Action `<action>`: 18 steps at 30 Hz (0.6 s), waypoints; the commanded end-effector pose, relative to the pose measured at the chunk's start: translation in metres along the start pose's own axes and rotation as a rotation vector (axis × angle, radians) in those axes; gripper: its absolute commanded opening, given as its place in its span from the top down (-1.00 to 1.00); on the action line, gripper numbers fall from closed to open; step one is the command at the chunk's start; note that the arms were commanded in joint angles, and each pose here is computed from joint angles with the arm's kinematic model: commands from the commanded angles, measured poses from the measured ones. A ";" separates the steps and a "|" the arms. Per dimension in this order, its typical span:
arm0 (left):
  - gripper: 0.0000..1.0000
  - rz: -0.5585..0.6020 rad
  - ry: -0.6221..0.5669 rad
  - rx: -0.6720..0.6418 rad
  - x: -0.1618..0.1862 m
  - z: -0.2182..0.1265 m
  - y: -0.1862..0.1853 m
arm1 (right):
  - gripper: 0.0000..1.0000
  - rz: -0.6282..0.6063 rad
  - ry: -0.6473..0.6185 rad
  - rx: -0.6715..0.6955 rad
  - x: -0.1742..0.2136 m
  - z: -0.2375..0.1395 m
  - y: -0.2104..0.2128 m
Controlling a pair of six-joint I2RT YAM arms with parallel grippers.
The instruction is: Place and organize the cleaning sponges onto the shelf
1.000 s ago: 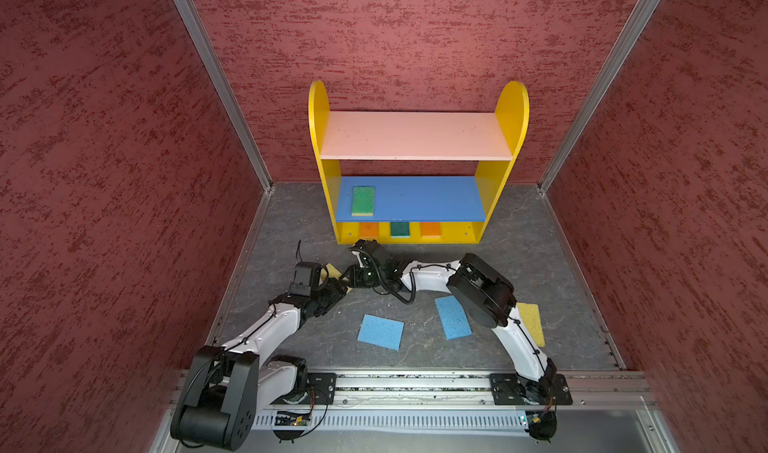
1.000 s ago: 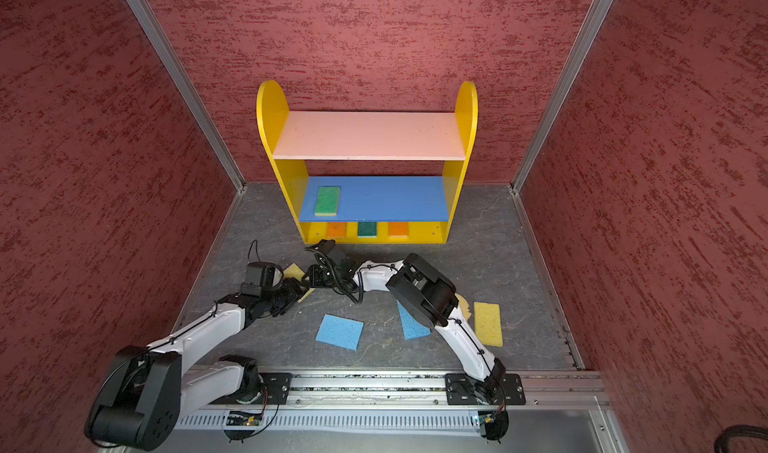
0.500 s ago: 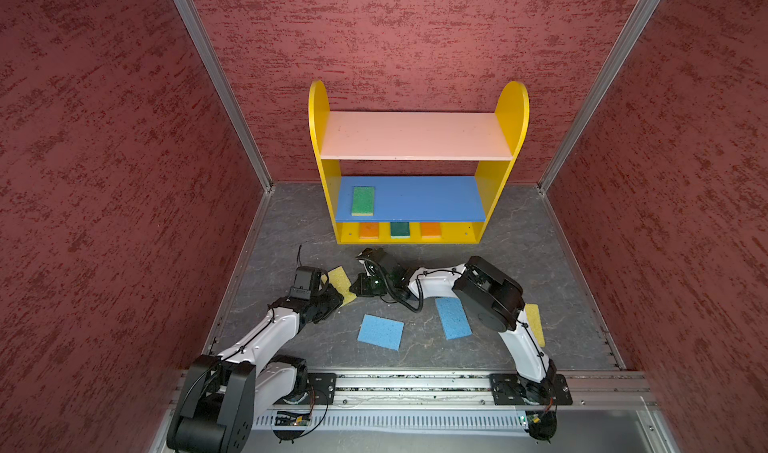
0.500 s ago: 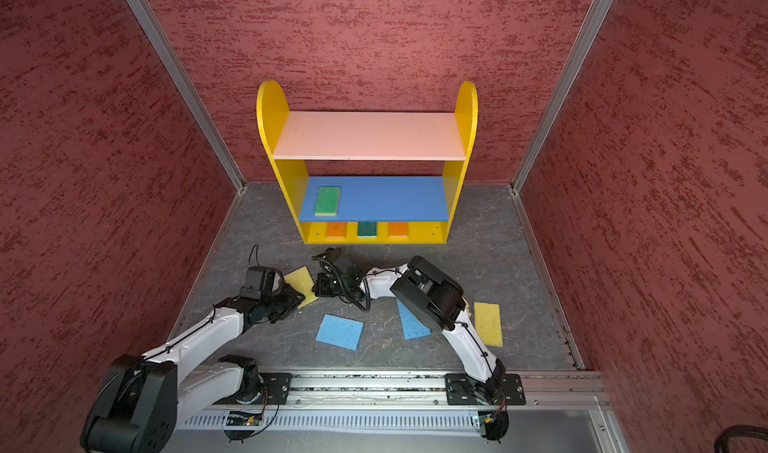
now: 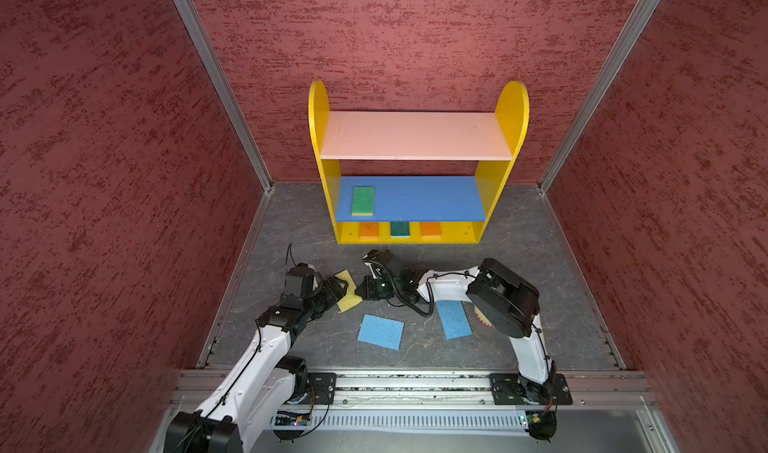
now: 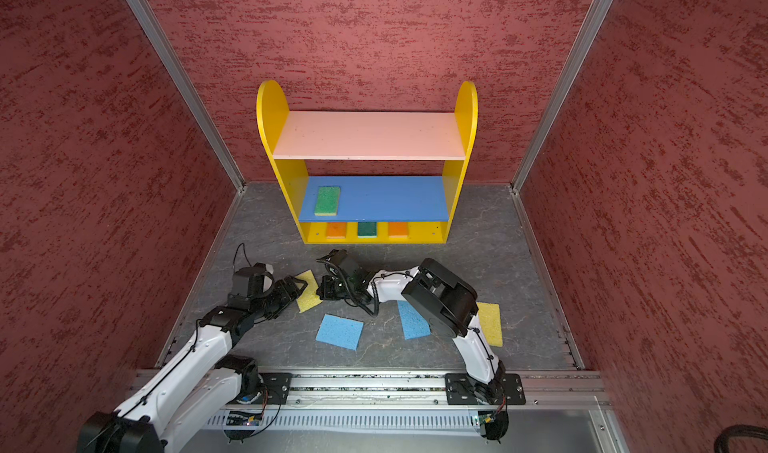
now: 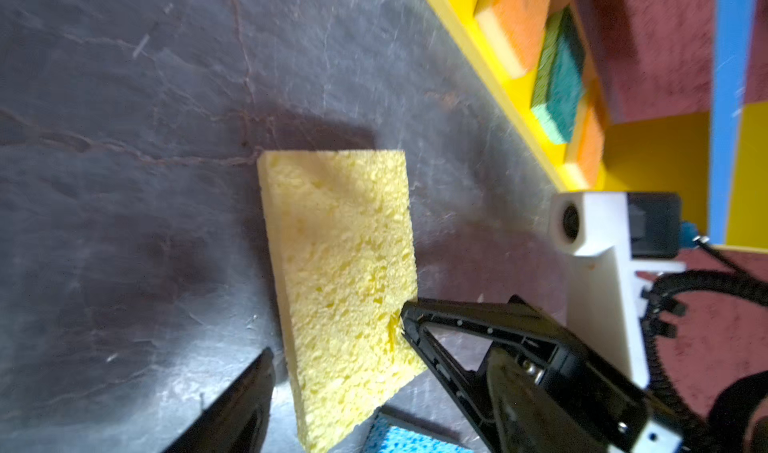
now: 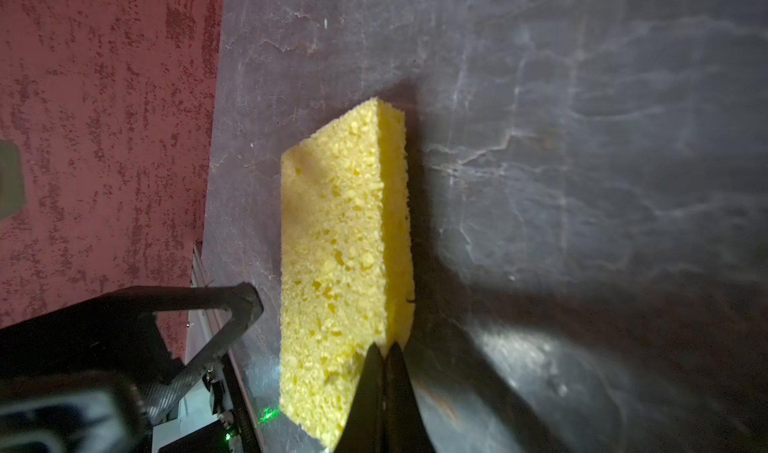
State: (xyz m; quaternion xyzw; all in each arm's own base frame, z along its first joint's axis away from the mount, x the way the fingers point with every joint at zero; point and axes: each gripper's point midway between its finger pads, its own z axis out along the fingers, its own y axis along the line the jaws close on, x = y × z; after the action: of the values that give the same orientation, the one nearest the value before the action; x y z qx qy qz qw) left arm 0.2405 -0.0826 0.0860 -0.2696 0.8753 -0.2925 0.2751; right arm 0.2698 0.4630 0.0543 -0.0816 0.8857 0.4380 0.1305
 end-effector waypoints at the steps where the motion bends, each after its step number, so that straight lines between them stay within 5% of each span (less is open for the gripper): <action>1: -0.86 0.019 -0.041 0.030 -0.008 -0.015 -0.007 | 1.00 -0.023 -0.094 -0.029 -0.032 -0.031 0.015; 3: -0.99 0.031 -0.057 0.067 -0.011 -0.022 -0.014 | 1.00 -0.035 -0.114 -0.031 -0.038 -0.042 0.018; 18: -0.99 -0.040 -0.070 0.333 -0.028 -0.041 -0.068 | 1.00 -0.095 -0.182 -0.086 -0.051 -0.088 0.045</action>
State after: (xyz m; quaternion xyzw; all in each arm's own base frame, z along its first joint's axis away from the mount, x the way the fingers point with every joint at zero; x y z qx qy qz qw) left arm 0.2459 -0.0903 0.1361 -0.2581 0.8249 -0.3905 0.3170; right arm 0.2971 0.4267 0.1549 -0.0865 0.8443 0.4781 0.2262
